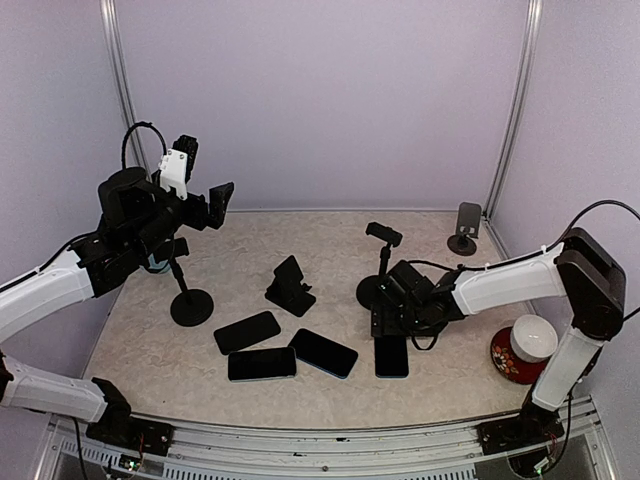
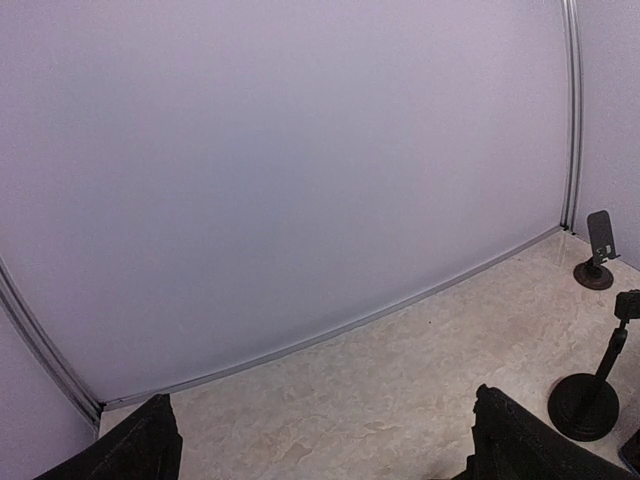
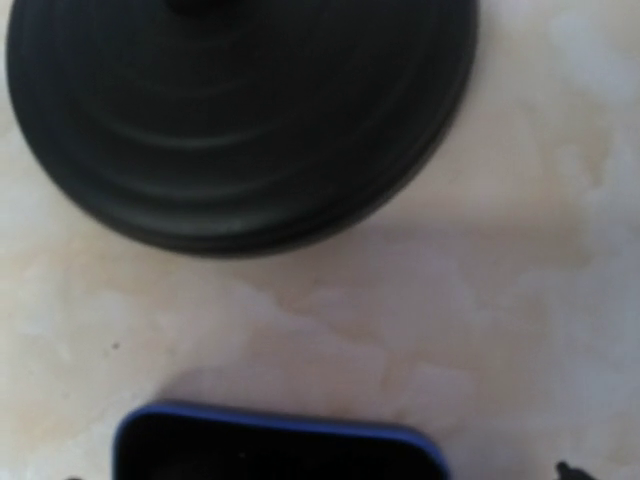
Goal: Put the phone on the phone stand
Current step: Pick up the phone at the center of the board.
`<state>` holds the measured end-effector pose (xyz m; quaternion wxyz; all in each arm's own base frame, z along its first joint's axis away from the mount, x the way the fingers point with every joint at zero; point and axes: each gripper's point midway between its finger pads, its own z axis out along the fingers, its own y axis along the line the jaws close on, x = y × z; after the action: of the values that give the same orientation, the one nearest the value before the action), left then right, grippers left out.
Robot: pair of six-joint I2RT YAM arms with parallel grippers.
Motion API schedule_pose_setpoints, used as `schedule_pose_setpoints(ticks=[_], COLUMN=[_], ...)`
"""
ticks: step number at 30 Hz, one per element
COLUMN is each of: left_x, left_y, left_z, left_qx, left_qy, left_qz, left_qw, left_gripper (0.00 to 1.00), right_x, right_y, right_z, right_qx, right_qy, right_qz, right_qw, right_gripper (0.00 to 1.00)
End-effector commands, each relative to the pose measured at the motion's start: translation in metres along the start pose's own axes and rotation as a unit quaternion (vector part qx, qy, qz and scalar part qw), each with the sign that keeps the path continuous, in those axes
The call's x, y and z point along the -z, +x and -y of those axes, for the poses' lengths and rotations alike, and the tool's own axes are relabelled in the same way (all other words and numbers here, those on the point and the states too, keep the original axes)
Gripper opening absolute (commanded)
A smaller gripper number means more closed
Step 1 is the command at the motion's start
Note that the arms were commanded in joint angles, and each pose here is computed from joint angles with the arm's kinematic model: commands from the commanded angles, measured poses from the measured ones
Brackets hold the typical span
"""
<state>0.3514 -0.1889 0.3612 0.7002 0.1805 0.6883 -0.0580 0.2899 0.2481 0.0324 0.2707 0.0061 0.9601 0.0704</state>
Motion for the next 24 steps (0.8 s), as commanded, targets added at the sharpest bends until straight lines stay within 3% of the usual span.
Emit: schedule_pose_setpoints(ticks=[1,24], left_x=[0.003,0.005], left_y=[-0.006,-0.008], left_z=[0.001,0.001], left_qx=[-0.004,-0.008], left_qy=[-0.001,-0.005], left_qz=[0.014,0.016], left_qw=[1.0,1.0], left_gripper=[0.99,0.99], right_x=[-0.002,-0.018], right_y=[0.003,0.024], right_z=[-0.01,-0.009], right_qx=[-0.008,0.015], right_qy=[-0.003,0.051], right_qz=[-0.006,-0.027], right_qw=[1.0,0.998], right_gripper=[1.0,1.0])
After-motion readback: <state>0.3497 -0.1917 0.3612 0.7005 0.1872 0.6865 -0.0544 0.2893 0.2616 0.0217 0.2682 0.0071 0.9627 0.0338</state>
